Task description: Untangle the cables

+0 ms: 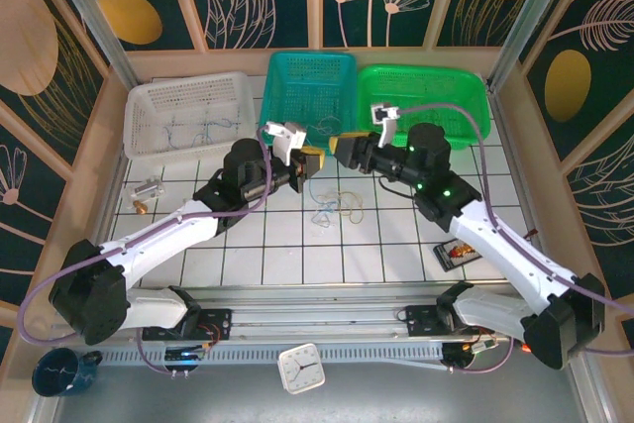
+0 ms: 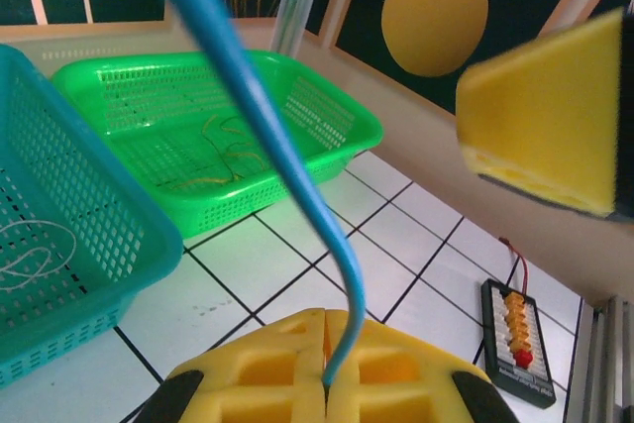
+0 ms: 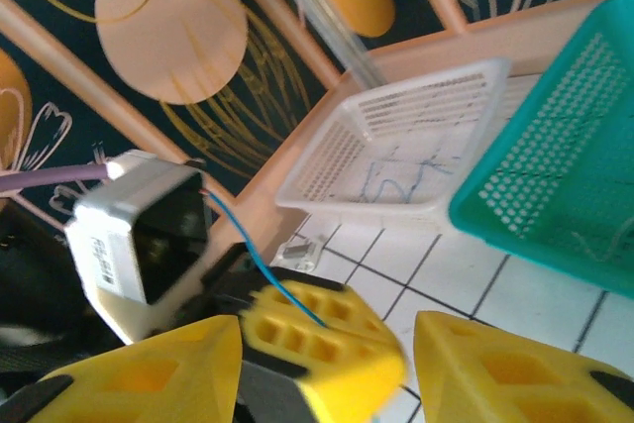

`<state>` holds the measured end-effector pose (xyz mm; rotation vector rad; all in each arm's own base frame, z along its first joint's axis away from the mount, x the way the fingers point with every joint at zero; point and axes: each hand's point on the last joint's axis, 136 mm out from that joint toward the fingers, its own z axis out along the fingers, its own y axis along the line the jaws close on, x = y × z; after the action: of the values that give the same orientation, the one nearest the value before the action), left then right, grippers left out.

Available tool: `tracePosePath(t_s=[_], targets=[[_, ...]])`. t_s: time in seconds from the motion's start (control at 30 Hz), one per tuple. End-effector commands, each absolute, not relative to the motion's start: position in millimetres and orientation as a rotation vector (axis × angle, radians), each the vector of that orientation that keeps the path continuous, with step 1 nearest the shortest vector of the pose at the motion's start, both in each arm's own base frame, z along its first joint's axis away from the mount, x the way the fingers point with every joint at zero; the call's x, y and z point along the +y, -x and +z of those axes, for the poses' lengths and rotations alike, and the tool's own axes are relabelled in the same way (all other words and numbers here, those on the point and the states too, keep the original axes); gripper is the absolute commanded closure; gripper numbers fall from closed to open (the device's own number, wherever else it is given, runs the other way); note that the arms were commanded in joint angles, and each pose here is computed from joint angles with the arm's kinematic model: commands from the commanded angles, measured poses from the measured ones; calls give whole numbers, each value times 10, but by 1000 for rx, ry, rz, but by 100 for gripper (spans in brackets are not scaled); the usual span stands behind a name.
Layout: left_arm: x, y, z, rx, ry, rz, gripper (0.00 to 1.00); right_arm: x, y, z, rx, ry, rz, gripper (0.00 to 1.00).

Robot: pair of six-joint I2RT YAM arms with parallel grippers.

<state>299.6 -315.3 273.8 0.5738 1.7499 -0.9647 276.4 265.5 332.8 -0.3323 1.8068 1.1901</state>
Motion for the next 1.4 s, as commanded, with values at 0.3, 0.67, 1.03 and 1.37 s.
tracePosePath(t_s=[0.3, 0.67, 1.03, 1.37], targets=[[-3092, -3175, 3427, 1638, -454, -927, 100, 2383, -2754, 2461, 1904, 159, 1159, 47], [-3110, -3259, 3741, 1600, -416, -932, 100, 2359, -2712, 1888, 1988, 104, 1162, 47], [-3129, -3285, 3855, 1579, -409, -940, 100, 2632, -2663, 1900, 1969, 137, 1240, 39], [-3148, -3251, 3964, 1554, -403, -980, 100, 2750, -2795, 1928, 1948, 124, 1251, 41]])
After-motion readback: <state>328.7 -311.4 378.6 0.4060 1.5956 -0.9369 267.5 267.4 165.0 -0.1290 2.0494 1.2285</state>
